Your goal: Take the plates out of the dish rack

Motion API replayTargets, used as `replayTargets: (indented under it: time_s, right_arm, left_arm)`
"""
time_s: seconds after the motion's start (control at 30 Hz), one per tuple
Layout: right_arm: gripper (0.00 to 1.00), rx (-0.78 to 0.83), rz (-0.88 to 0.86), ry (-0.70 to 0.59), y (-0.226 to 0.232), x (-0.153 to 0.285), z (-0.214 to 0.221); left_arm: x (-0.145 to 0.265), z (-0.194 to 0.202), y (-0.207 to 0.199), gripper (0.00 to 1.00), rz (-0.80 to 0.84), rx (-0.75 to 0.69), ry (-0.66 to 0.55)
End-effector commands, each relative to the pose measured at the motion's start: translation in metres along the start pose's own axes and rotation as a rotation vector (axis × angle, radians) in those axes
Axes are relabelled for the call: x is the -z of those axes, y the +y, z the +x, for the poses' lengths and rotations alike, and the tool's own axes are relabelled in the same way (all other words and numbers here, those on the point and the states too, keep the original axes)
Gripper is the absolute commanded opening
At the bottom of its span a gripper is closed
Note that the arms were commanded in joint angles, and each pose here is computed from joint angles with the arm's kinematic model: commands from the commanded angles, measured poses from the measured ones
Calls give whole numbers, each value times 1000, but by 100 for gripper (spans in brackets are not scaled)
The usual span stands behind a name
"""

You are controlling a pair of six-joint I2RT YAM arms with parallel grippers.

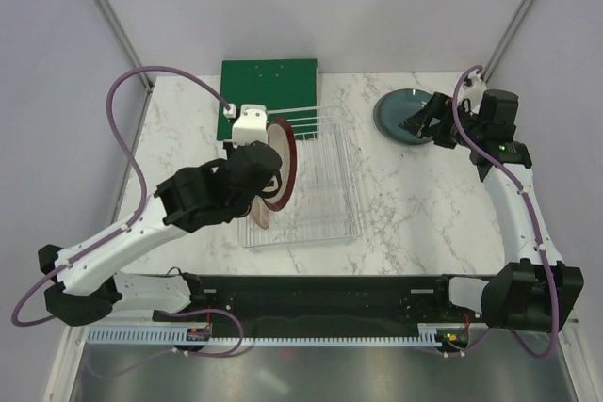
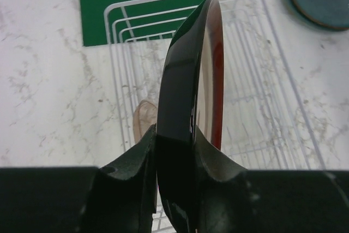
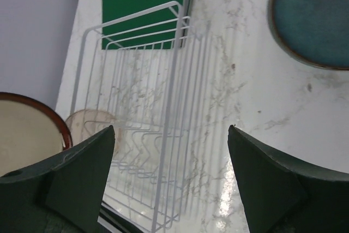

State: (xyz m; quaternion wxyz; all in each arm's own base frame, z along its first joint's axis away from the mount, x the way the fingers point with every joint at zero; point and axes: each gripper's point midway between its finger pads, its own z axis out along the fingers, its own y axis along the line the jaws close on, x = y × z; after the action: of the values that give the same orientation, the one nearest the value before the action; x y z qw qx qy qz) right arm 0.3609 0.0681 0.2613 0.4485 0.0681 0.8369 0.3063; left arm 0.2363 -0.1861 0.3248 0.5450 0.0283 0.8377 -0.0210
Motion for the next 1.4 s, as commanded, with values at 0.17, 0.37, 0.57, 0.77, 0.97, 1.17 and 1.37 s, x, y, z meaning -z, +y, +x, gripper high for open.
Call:
replayTargets:
  time_s: [0.17,0.37,0.57,0.77,0.97,1.17,1.37]
  right_arm:
    - [92,-8,-441,40,81,16,21]
    - [92,-7,-506,62,92,19,37]
    - [92,-16,-504,79,87,9,48]
    - [91,-29,-529,118,88,-4,65]
    - [91,-36,-544,140,88,-20,75]
    - [89,-63,-553,165,84,-38,83]
    - [57,-65,-569,168,84,-43,84]
  left_arm:
    - [10,-72,-102,2,468,200,-249]
    - [-4,-77,-134,2,541,237,-251]
    - [-13,-90,-139,2,636,348,-257]
    - [-18,-91,-135,2,743,452,-243]
    - [-30,-86,-131,2,861,555,-231]
    - [-27,-86,-137,2,991,627,-235]
    - [-33,-80,-135,2,1077,695,-226]
